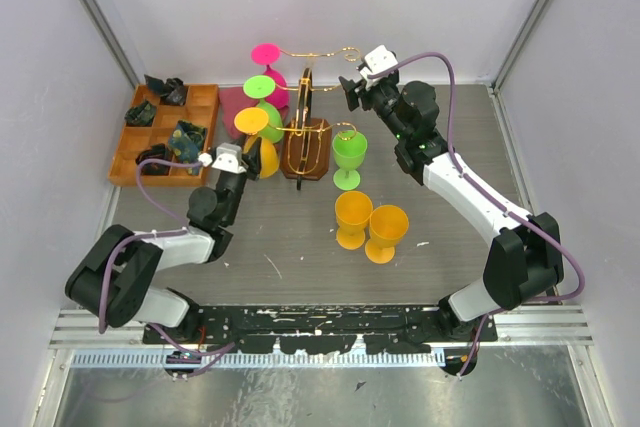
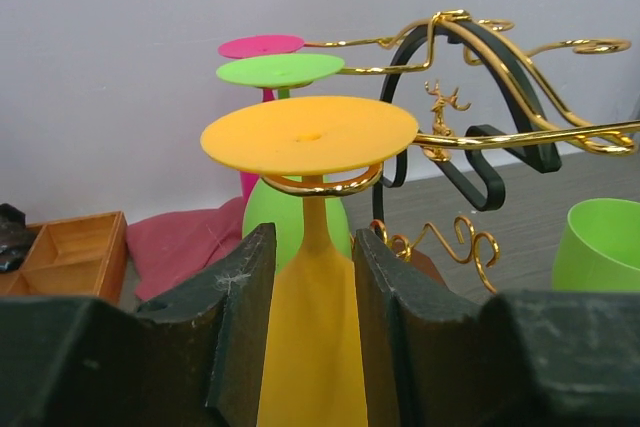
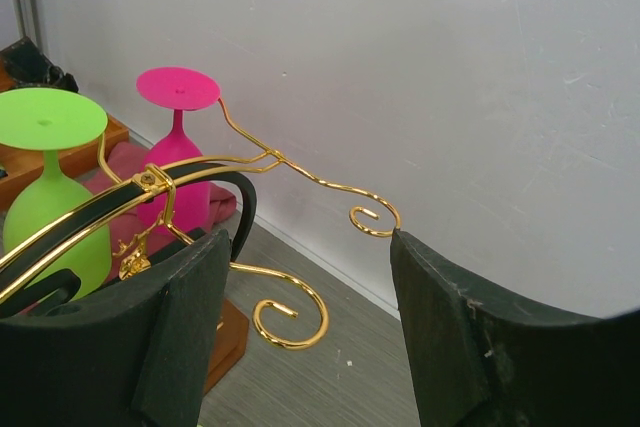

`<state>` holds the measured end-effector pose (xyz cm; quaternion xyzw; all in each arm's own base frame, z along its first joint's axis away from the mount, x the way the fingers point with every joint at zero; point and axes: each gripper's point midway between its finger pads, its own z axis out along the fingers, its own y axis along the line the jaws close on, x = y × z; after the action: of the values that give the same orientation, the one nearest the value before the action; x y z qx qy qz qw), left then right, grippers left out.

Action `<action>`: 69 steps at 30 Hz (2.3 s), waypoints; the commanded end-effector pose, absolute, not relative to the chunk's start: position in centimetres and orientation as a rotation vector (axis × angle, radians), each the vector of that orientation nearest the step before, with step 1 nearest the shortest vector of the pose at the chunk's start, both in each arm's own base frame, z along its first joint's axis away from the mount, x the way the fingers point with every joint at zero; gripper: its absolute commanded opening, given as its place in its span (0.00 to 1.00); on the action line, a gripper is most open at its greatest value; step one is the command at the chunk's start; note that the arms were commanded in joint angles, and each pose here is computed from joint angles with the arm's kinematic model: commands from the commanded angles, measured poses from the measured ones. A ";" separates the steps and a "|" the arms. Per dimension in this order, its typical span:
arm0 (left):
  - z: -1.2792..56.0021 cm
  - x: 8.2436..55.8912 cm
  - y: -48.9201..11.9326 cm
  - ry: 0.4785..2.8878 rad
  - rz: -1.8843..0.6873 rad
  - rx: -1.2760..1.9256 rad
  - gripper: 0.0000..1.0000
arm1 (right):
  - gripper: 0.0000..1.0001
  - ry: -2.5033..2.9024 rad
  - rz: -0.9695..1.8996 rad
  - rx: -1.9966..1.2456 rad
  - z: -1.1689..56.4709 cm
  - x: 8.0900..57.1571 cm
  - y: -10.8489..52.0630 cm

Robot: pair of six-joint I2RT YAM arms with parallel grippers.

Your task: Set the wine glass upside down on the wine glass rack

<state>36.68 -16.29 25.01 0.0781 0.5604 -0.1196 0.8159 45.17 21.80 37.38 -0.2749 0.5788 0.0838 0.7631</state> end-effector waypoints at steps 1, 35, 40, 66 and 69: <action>26.9 37.8 -15.6 1.145 -0.200 0.107 0.44 | 0.70 1.201 0.163 -0.575 39.6 44.7 21.2; 28.7 37.6 -14.3 1.110 -0.158 0.057 0.14 | 0.70 1.226 0.146 -0.587 38.5 45.3 21.2; 28.9 36.7 -15.1 1.097 -0.227 0.085 0.14 | 0.71 1.227 0.145 -0.587 38.4 45.4 21.2; 24.8 35.7 -17.5 1.185 -0.374 0.165 0.58 | 0.71 1.281 0.170 -0.453 39.7 45.9 19.5; 24.1 34.7 -16.8 1.201 -0.383 0.152 0.59 | 0.74 1.291 0.169 -0.392 40.4 46.1 18.5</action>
<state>36.02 -18.12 23.45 0.0944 0.5724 -0.1753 0.7954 46.23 20.13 35.47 -0.2374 0.6225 0.0758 0.7419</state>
